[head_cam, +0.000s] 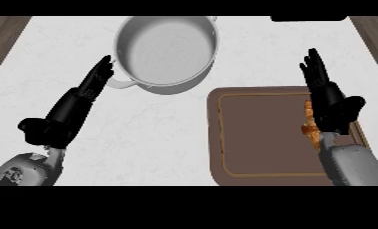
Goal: Pick the croissant from the tray and place it in the pot
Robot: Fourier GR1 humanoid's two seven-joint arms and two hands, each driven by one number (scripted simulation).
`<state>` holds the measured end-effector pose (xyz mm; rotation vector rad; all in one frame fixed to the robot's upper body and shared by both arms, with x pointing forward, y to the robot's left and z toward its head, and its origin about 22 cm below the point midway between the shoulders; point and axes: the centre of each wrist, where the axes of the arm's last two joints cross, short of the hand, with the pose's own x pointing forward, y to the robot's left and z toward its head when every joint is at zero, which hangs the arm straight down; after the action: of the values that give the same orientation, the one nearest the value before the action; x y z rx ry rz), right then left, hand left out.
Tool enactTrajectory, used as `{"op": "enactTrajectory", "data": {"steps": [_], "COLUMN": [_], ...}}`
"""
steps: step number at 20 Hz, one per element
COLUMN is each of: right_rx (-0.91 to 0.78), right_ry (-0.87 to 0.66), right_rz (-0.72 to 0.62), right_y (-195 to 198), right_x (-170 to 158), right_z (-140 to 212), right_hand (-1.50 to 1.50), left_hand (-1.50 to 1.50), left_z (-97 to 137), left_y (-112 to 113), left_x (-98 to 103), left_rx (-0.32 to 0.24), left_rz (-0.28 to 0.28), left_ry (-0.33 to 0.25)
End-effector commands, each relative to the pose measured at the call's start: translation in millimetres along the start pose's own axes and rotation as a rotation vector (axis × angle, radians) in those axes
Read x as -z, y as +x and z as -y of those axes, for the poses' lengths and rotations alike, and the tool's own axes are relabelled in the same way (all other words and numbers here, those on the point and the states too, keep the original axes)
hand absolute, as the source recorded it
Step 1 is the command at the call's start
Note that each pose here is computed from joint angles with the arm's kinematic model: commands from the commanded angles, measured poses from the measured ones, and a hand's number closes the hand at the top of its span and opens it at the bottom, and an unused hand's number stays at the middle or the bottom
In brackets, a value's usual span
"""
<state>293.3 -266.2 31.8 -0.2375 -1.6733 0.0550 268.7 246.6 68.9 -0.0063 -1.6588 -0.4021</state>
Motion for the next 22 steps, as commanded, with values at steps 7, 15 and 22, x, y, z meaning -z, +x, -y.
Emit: {"op": "enactTrajectory", "data": {"steps": [7,15,22], "right_rx": [-0.741,-0.936,-0.993], "right_ry": [-0.242,-0.191,-0.103], "right_rz": [-0.226,-0.377,-0.454], "right_y": [-16.9,-22.7,79.7], "right_x": [-28.9,-32.1,-24.9], "right_z": [176.6,131.9,86.3], "right_hand": [-1.50,-1.50,-1.50], "left_hand": [0.00,0.00,0.00], "left_z": [26.0,40.4,33.4], "left_y": [-30.6,-28.4,-36.6], "left_x": [-13.9,-29.0,-35.8], "left_rx": [-0.261,-0.362,-0.377], "left_rz": [-0.217,-0.285,-0.305], "left_ry": [0.007,-0.039,-0.022]}}
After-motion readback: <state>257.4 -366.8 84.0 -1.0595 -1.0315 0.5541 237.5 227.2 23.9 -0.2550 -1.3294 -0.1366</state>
